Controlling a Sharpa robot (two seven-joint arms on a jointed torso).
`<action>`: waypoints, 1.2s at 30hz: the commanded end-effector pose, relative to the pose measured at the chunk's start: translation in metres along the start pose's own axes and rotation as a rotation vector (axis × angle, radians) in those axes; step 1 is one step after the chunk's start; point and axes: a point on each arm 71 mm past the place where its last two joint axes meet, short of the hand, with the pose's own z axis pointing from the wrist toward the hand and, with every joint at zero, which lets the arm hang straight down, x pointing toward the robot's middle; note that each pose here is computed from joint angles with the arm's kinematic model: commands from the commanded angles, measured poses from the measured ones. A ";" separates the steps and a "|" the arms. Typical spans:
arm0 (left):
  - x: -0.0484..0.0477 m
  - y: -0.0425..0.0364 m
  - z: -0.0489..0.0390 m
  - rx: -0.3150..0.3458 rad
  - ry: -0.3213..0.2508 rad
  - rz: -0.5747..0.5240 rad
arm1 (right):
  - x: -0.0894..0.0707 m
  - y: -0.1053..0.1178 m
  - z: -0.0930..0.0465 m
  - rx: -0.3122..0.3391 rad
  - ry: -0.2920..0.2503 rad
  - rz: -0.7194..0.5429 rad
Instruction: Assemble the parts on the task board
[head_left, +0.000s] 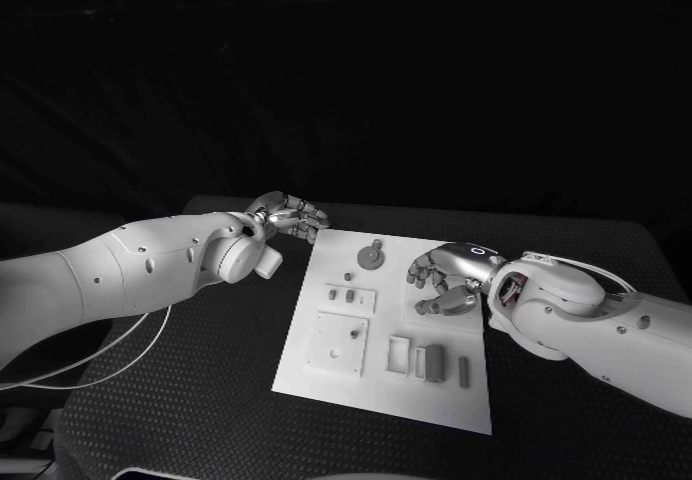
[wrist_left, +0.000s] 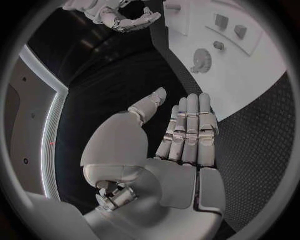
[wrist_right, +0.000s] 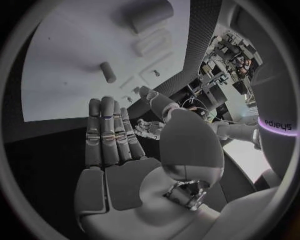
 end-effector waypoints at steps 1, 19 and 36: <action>0.0003 -0.0020 0.0006 0.018 0.003 0.002 | 0.005 -0.004 0.000 0.034 0.068 -0.098; 0.0011 -0.0020 0.0013 0.017 0.008 0.001 | 0.019 -0.012 0.011 0.056 0.095 -0.159; 0.0016 -0.0019 0.0015 0.016 0.011 0.001 | 0.030 -0.008 0.014 0.030 0.099 -0.144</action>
